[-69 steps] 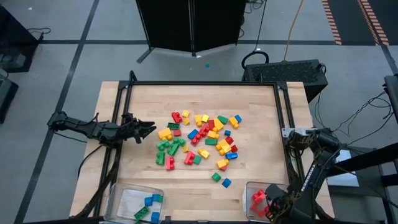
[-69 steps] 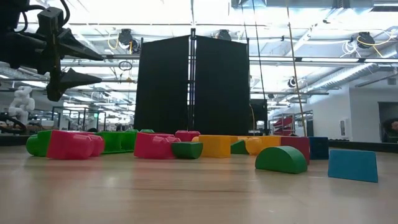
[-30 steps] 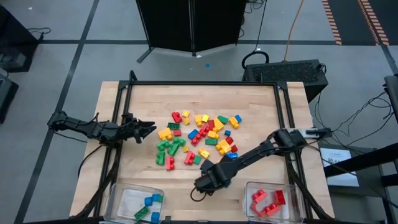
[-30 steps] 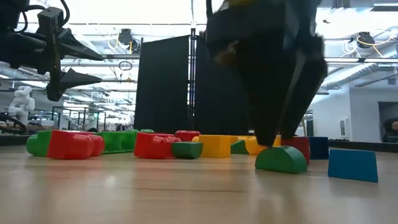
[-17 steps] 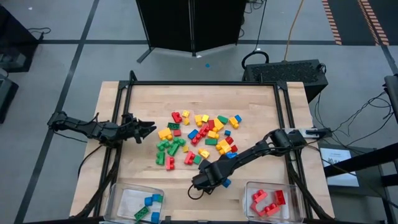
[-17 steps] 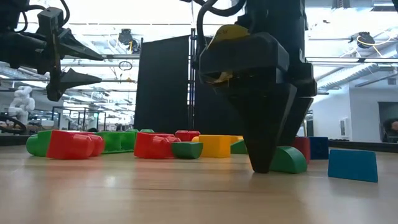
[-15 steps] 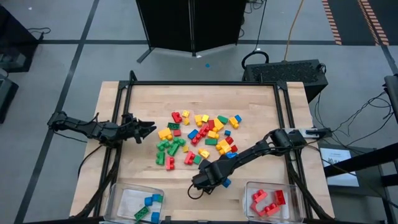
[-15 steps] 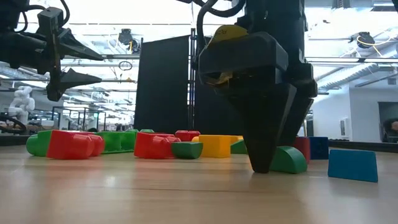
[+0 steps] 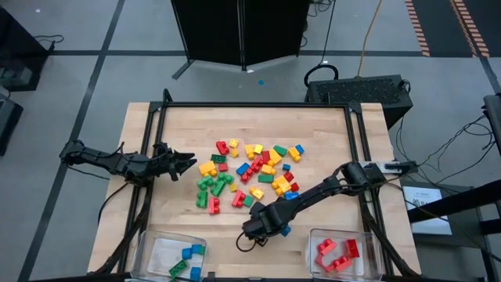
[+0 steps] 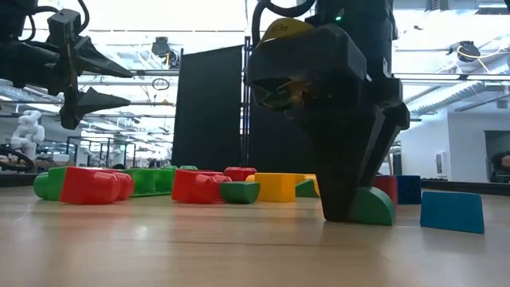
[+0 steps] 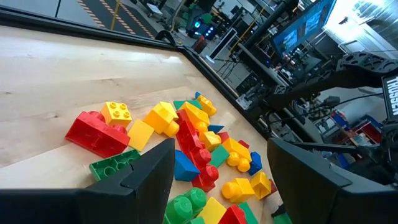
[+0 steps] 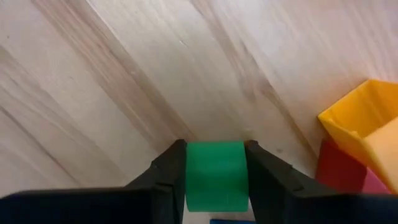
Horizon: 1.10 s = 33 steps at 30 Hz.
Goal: Sort blocks by size
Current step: Put the green half cylindrical block into the left transparent bin
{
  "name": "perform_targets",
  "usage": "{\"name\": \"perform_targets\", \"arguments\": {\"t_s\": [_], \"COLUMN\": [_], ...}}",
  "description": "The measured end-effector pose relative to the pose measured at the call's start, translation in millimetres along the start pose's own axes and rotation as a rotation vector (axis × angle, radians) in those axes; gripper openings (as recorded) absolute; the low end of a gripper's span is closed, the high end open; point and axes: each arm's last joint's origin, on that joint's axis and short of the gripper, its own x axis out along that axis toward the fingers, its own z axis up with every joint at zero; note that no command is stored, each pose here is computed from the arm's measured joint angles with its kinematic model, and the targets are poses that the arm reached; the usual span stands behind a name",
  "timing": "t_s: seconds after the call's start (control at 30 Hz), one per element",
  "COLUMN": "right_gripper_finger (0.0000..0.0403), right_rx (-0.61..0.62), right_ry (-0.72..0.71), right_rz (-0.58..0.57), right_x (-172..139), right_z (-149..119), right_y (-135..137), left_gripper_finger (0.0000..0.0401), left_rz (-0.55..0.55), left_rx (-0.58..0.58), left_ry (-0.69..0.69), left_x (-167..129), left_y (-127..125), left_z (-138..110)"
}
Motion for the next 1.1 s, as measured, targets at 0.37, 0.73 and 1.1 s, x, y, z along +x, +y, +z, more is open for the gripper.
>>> {"name": "perform_targets", "arguments": {"t_s": [0.37,0.73,1.1], "right_gripper_finger": [0.011,0.011,0.011], "right_rx": [-0.011,-0.135,-0.509], "right_ry": [-0.041,-0.4,-0.886], "right_rz": [0.029,0.312,0.734], "right_x": [-16.6,-97.8,-123.1], "right_z": [3.9,32.5,81.5], "right_y": [-4.1,24.2,62.2], "left_gripper_finger": [0.0255,0.0255,0.0255], "left_rz": [0.0,-0.001,-0.001], "left_rx": [0.0,-0.002,-0.003], "left_ry": [0.0,0.001,0.0], "left_x": [0.0,0.0,0.1], "left_y": [0.0,-0.1,-0.1], "left_z": [0.0,0.0,0.0]}}
